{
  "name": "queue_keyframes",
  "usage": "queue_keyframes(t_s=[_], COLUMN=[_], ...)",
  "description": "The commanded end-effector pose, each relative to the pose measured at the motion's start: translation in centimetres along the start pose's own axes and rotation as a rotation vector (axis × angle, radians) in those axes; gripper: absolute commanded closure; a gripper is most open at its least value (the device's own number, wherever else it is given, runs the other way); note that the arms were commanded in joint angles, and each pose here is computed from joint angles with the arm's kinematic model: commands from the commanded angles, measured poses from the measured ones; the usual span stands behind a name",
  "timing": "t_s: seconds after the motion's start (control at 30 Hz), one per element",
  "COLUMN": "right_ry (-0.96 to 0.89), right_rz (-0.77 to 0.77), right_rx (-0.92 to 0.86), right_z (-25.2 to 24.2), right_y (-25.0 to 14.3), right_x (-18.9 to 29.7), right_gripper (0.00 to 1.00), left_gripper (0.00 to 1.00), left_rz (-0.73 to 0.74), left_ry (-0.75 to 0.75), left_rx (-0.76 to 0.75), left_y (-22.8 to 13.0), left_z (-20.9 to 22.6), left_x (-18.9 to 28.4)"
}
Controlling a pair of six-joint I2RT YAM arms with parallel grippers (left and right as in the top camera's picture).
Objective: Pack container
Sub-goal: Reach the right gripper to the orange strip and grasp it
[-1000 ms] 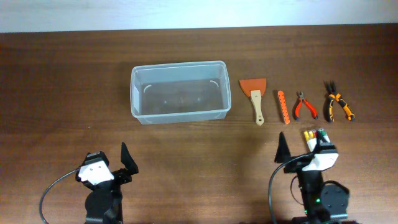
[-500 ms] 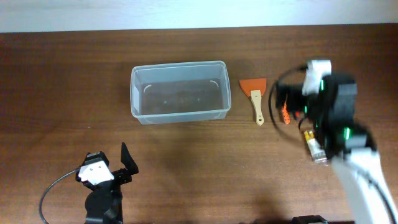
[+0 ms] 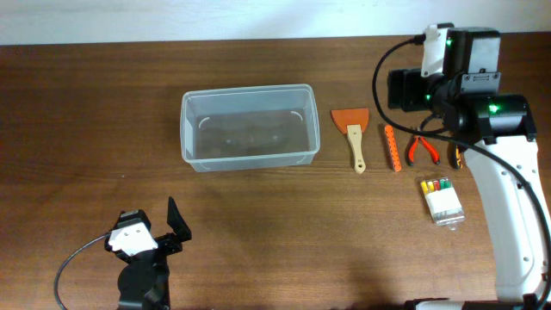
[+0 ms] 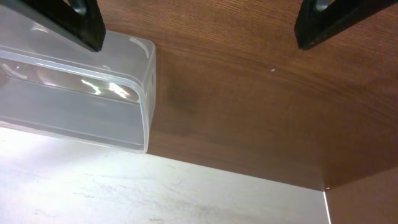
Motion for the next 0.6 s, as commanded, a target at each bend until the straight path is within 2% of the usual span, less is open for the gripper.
queue_keyframes(t_s=[0.0,0.2,0.37,0.57], right_ry=[-0.168,-0.219,-0.199,-0.173], right_rz=[0.090,0.314,0.428,0.503], right_rx=[0.038,0.091,0.097,0.096], right_z=[-1.1,-1.6,-1.6,-1.5], right_y=[-0.9,-4.3,-6.2,-7.7], right_x=[-1.1,-5.5,-9.2,-12.5], right_gripper=[0.19,0.20,0.20,0.30], left_gripper=[0.01,0.01,0.01,0.01], left_rz=[0.000,0.000,0.000,0.000], left_ry=[0.000,0.000,0.001,0.000], left_rx=[-0.010,-0.010,-0.010,-0.010], left_y=[-0.1,-0.1,-0.1,-0.1], left_z=[0.0,0.0,0.0,0.0], left_x=[0.0,0.0,0.0,0.0])
Point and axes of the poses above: each gripper's point midway between its finger pads, its own x axis back along the fingers, its own z axis along the line the jaws close on, y = z × x, the point moved 10 cm from there along x, back along the fingers, and after that the axes turned 8 degrees about -x, right-handed, at the moved point
